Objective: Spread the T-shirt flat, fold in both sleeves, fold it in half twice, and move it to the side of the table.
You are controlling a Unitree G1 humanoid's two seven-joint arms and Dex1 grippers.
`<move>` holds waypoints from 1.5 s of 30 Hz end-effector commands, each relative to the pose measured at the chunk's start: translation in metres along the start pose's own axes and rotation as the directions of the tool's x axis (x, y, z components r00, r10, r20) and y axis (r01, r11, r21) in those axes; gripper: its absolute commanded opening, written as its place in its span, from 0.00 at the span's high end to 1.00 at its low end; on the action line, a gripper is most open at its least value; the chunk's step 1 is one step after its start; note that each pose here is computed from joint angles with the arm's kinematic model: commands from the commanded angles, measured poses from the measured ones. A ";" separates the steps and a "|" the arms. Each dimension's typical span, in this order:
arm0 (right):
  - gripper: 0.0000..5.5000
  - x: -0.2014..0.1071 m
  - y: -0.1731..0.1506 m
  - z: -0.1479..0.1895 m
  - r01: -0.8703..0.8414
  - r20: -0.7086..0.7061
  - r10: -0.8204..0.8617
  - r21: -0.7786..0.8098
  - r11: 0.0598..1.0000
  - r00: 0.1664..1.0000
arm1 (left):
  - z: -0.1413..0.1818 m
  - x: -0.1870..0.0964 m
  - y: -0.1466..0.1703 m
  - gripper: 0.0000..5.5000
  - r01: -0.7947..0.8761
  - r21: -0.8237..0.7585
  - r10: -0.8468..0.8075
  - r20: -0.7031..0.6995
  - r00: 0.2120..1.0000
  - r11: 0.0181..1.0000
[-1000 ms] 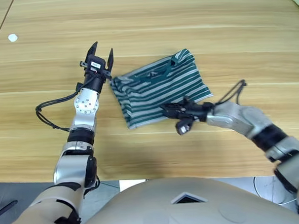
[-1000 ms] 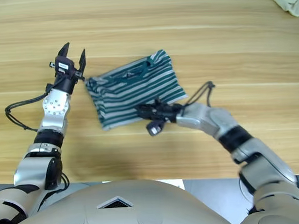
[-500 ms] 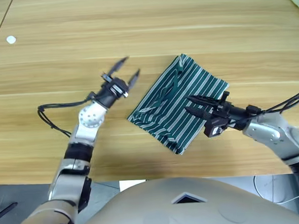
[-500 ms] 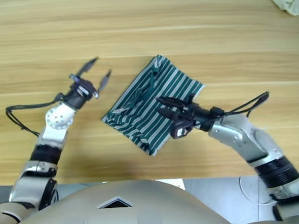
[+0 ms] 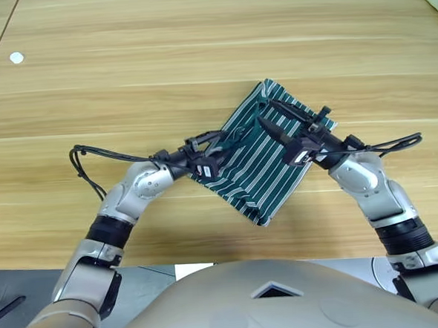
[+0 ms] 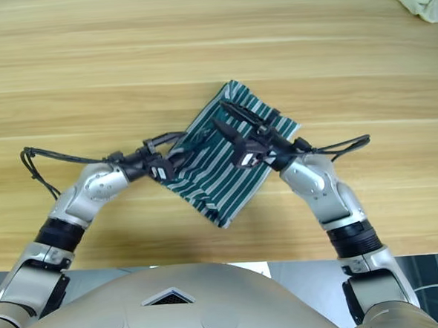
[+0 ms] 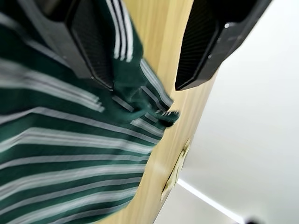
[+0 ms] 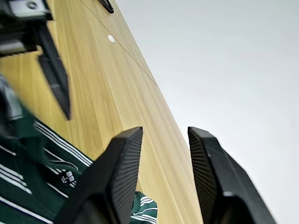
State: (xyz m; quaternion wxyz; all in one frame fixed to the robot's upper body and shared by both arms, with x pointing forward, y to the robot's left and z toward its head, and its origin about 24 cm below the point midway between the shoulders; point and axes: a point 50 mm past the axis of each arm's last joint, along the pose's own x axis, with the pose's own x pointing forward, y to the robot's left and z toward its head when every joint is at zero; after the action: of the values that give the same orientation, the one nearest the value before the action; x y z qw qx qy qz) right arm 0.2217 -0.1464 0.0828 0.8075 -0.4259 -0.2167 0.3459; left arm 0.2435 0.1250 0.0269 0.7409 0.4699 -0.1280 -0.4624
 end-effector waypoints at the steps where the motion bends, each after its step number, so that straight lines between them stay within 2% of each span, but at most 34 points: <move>1: 0.68 0.003 -0.002 -0.002 -0.003 0.003 0.003 -0.014 1.000 1.000 | -0.021 -0.003 0.000 0.55 -0.004 0.013 0.006 -0.113 0.994 1.000; 6: 0.68 0.002 -0.002 -0.005 -0.003 -0.007 0.003 -0.019 1.000 1.000 | -0.042 -0.022 0.008 0.55 -0.155 -0.025 0.144 -0.246 0.959 0.988; 11: 0.68 -0.002 -0.006 -0.007 0.008 -0.020 -0.009 -0.029 1.000 1.000 | -0.060 -0.053 -0.018 0.55 -0.195 -0.090 0.142 -0.410 0.901 0.977; 14: 0.68 -0.003 -0.004 -0.010 -0.003 -0.046 0.002 -0.034 0.999 0.999 | -0.057 -0.055 -0.017 0.55 -0.240 -0.098 0.181 -0.411 0.893 0.966; 17: 0.68 -0.008 0.020 0.002 -0.146 -0.029 0.144 -0.051 0.988 0.989 | -0.048 -0.054 -0.004 0.55 -0.342 -0.142 0.273 -0.361 0.892 0.929; 19: 0.68 -0.021 0.053 0.012 -0.349 -0.022 0.348 -0.073 0.934 0.937 | -0.047 -0.056 0.015 0.55 -0.456 -0.165 0.381 -0.349 0.856 0.874; 22: 0.68 -0.063 0.095 0.017 -0.638 -0.045 0.637 -0.033 0.769 0.770 | -0.052 -0.058 0.038 0.55 -0.577 -0.160 0.498 -0.359 0.790 0.801; 25: 0.68 -0.089 0.105 0.003 -0.714 -0.144 0.708 0.016 0.700 0.692 | -0.053 -0.058 0.045 0.55 -0.618 -0.170 0.537 -0.356 0.765 0.768; 27: 0.68 -0.102 0.108 -0.007 -0.733 -0.198 0.726 0.050 0.678 0.658 | -0.052 -0.055 0.044 0.55 -0.603 -0.180 0.524 -0.344 0.779 0.777; 31: 0.68 -0.117 0.085 -0.041 -0.718 -0.345 0.688 0.052 0.694 0.639 | -0.044 -0.048 0.039 0.55 -0.529 -0.218 0.468 -0.275 0.840 0.821; 34: 0.68 -0.123 0.058 -0.047 -0.695 -0.366 0.651 0.018 0.719 0.665 | -0.036 -0.042 0.035 0.55 -0.469 -0.234 0.426 -0.213 0.879 0.852; 36: 0.68 -0.120 0.040 -0.041 -0.653 -0.330 0.613 -0.012 0.758 0.718 | -0.026 -0.032 0.027 0.55 -0.363 -0.231 0.342 -0.127 0.931 0.903; 38: 0.68 -0.096 0.020 -0.020 -0.497 -0.174 0.484 -0.040 0.867 0.858 | -0.017 -0.017 0.026 0.55 -0.262 -0.203 0.260 -0.038 0.965 0.943; 40: 0.68 -0.074 0.001 0.004 -0.325 0.005 0.325 -0.007 0.946 0.946 | -0.013 0.000 0.035 0.55 -0.206 -0.170 0.214 0.028 0.976 0.964; 43: 0.68 -0.059 -0.018 0.023 -0.176 0.159 0.160 0.090 0.980 0.974 | -0.008 0.035 0.058 0.55 -0.180 -0.143 0.194 0.097 0.976 0.973; 45: 0.68 -0.054 -0.030 0.027 -0.108 0.207 0.075 0.153 0.982 0.975 | 0.002 0.062 0.069 0.55 -0.165 -0.138 0.184 0.143 0.972 0.977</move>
State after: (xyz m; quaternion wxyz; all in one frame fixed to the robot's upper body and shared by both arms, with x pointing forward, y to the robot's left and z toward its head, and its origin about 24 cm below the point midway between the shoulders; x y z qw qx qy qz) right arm 0.1744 -0.1853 0.1076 0.7832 -0.3629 -0.2251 0.4520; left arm 0.3031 0.1068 0.0631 0.8070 0.3740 -0.1855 -0.4177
